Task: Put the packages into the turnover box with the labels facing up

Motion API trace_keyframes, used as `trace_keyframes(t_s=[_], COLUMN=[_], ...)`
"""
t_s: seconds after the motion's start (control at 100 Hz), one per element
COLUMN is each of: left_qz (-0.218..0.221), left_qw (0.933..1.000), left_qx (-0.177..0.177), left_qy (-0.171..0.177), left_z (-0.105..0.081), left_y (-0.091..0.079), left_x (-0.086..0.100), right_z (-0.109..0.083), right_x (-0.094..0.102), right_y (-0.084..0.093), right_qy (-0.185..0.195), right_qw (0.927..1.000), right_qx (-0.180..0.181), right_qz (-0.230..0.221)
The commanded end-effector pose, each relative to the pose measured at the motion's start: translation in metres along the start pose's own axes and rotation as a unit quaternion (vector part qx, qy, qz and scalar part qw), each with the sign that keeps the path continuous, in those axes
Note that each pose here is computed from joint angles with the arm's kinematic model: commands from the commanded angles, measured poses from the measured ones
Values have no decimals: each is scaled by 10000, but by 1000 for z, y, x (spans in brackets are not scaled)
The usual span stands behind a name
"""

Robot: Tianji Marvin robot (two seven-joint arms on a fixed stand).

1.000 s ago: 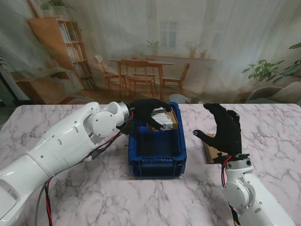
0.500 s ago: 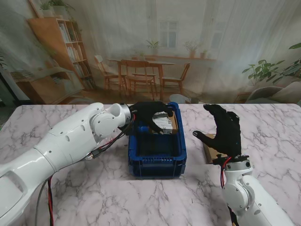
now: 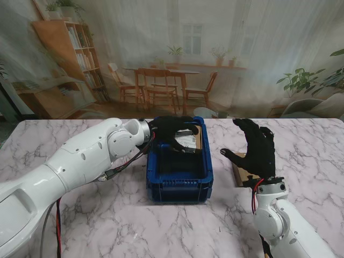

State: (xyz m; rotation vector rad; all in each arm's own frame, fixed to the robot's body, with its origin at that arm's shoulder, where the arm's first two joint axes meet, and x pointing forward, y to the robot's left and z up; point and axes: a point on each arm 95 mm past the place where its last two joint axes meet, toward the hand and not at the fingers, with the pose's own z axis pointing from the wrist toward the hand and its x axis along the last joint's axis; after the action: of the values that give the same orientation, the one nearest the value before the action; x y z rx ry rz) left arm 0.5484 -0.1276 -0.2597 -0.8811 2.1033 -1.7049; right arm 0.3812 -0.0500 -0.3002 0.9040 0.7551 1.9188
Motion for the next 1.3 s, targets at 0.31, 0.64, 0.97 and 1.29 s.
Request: trace_keyframes(t_s=[0.31, 0.64, 0.97, 1.29], left_qz=[392, 421, 534, 255], left_qw=[9987, 9985, 9979, 9906], left_qx=[-189, -177, 274, 1311], left_qy=[-258, -311, -246, -305], left_z=[9, 0, -36, -75], left_y=[13, 7, -27, -45], left_x=[-13, -10, 3, 11], right_z=[0, 0, 0, 3], right_x=[0, 0, 1, 1], right_y=[-2, -2, 2, 5], right_qy=[-9, -30, -62, -139], right_qw=[9999, 9999, 10000, 9999], right_qx=[-25, -1, -1, 47], right_qz=[-112, -100, -50, -38])
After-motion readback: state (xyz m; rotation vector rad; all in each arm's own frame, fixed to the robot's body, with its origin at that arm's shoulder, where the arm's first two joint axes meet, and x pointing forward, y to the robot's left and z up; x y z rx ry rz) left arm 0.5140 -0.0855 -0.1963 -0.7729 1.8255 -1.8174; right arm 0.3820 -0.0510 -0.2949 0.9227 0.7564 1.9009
